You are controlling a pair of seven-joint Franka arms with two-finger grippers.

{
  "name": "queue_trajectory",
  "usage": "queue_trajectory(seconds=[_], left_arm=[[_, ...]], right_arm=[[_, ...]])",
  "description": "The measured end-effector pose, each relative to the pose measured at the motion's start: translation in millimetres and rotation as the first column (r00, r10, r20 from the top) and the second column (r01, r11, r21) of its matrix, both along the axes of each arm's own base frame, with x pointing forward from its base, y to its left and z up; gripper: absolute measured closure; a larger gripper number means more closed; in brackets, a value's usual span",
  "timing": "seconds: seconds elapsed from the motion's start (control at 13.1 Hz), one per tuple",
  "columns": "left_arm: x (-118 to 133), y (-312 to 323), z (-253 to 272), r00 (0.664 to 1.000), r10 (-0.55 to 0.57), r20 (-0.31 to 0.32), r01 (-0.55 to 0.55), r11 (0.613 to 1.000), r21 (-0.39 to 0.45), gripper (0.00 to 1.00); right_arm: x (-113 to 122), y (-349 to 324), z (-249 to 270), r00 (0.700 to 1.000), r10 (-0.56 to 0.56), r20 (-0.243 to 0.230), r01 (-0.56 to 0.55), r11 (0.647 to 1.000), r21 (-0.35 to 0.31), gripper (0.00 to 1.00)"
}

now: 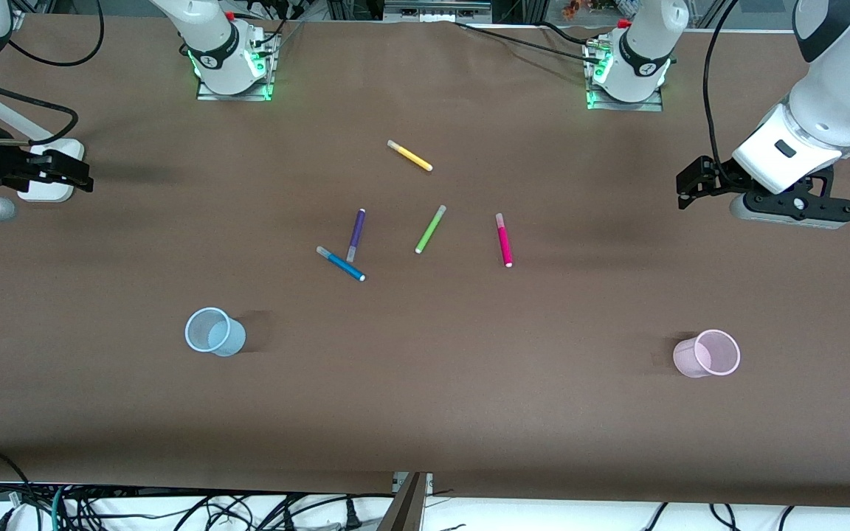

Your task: Place pink and blue markers in matching cups

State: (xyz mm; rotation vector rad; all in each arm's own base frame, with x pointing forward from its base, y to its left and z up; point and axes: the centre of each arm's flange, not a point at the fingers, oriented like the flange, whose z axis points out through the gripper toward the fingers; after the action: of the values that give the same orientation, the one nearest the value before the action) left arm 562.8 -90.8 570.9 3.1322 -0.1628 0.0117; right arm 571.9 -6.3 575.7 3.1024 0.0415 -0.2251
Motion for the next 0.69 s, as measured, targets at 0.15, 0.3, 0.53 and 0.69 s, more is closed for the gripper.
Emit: queue_trajectory(seconds=[0.15, 0.3, 0.53, 0.69], left_arm=[[0, 0, 0, 1.000, 0.000, 0.000, 0.000, 1.000, 0.000, 0.00], [0, 0, 0, 1.000, 0.000, 0.000, 0.000, 1.000, 0.000, 0.00], [0, 0, 0, 1.000, 0.000, 0.000, 0.000, 1.000, 0.000, 0.00], [0, -1, 0, 1.000, -0.001, 0.000, 0.001, 1.000, -0.001, 0.00]], right_arm=[[0, 0, 0, 1.000, -0.001, 0.001, 0.001, 1.000, 0.002, 0.00], [0, 0, 0, 1.000, -0.001, 0.003, 0.001, 1.000, 0.003, 0.00], [5, 5, -8, 1.000, 0.007, -0.004, -0.007, 1.000, 0.011, 0.00], [15, 29, -32, 0.998, 0.047, -0.034, -0.046, 0.999, 0.019, 0.00]])
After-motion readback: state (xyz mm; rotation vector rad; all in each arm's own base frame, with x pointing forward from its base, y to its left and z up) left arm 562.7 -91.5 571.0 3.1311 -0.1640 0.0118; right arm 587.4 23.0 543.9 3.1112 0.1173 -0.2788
